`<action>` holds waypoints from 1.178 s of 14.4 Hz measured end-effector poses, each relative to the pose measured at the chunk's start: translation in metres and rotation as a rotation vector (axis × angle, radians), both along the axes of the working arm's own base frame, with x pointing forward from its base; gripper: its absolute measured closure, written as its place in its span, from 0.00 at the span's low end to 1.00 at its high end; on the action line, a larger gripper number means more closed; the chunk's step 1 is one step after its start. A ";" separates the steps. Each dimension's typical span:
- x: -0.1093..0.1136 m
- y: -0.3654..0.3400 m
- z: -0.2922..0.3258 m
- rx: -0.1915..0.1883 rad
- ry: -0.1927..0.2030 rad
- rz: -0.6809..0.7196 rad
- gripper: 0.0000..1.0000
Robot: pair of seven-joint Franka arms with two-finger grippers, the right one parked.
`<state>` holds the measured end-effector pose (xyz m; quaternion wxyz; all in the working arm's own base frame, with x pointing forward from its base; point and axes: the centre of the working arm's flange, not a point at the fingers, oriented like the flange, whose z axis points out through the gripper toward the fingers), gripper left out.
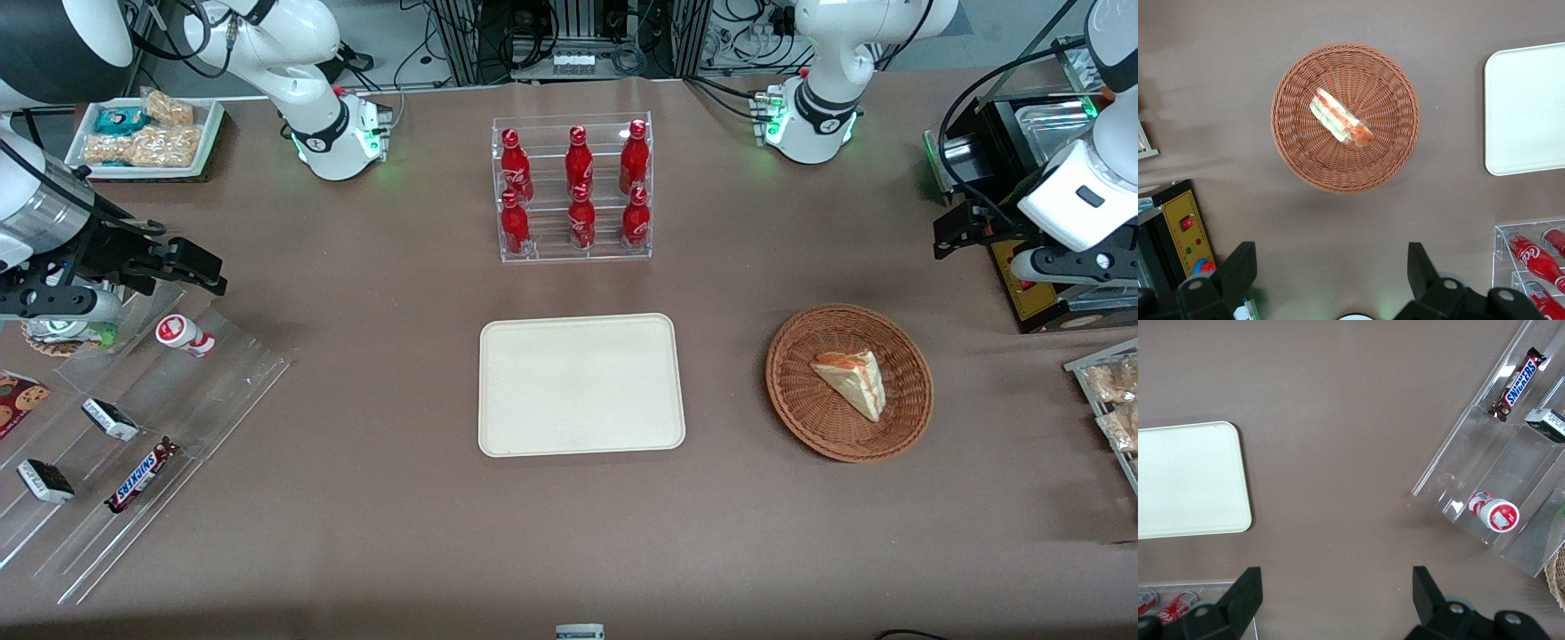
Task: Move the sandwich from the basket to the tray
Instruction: 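Lower the open left gripper over the sandwich in the wicker basket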
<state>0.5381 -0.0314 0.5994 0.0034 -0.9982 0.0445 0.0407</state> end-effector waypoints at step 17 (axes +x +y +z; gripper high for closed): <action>0.032 0.004 -0.125 0.006 0.059 0.004 0.00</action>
